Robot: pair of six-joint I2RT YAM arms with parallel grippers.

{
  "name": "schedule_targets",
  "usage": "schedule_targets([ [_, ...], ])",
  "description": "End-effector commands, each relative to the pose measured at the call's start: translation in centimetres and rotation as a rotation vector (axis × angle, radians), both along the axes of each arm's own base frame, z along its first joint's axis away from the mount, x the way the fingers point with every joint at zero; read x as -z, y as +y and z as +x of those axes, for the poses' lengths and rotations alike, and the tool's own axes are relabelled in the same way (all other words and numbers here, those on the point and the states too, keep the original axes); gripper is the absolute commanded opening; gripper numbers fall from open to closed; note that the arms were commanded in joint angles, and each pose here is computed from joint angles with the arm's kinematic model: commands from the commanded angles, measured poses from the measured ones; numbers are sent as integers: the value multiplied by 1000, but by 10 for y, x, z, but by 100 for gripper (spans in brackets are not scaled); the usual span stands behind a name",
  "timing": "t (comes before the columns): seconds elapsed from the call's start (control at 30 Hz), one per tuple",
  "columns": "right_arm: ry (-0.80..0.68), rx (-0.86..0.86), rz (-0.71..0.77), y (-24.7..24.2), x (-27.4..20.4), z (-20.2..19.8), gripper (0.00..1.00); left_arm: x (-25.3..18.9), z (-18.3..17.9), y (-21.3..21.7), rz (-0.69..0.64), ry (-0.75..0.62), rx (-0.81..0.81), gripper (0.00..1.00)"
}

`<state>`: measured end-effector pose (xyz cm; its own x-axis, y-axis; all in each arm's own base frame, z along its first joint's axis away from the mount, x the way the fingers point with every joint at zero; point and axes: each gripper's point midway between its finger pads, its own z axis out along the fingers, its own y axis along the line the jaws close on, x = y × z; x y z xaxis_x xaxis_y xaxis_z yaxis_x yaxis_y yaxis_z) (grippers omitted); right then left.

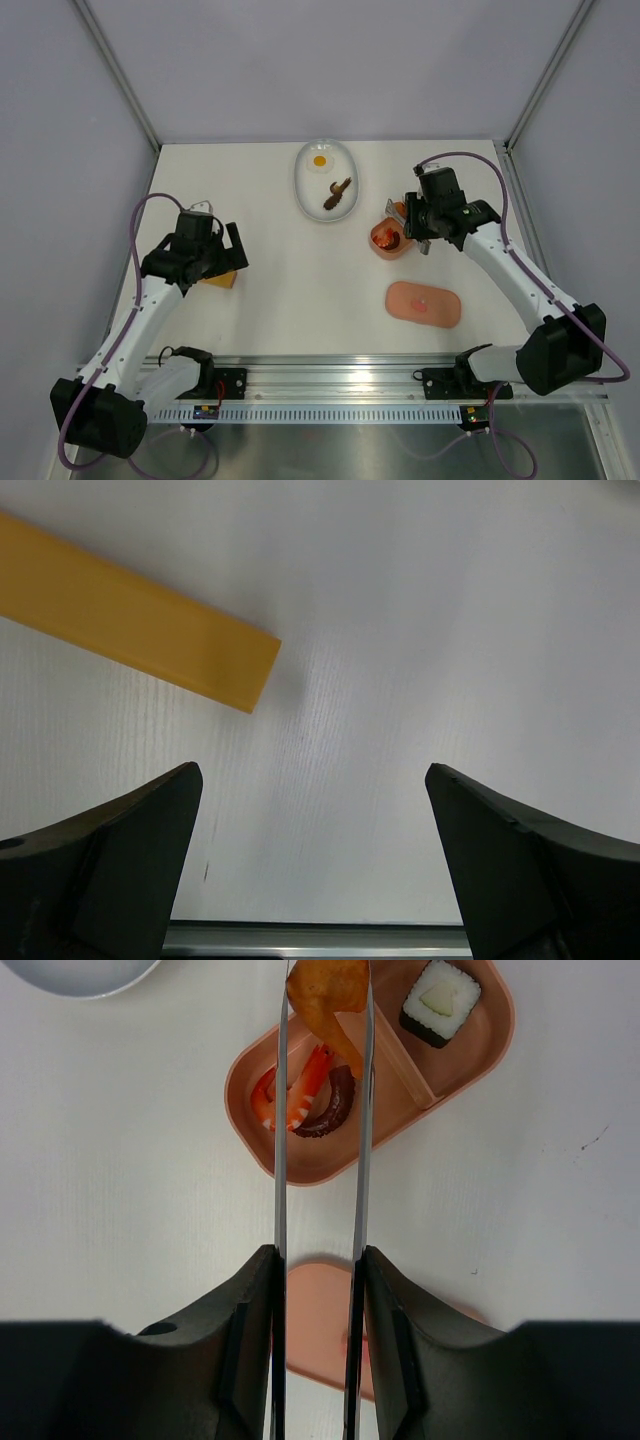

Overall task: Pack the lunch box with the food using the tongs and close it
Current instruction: Place the fake food in the packing box.

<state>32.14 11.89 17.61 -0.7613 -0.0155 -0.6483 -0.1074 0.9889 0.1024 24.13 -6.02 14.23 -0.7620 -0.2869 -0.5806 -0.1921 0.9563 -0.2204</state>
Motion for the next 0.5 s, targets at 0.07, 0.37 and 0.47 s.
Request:
schedule_targets([
  [0.07, -50, 46, -3, -12, -12, -5, 23, -10, 11, -6, -18, -50, 16, 99],
  [0.37, -12, 49, -4, -14, 4, -13, 24, -10, 13, -12, -22, -44, 27, 99],
  [0.47, 7, 42, -3, -12, 10, -15, 25, -10, 13, -12, -20, -45, 28, 99],
])
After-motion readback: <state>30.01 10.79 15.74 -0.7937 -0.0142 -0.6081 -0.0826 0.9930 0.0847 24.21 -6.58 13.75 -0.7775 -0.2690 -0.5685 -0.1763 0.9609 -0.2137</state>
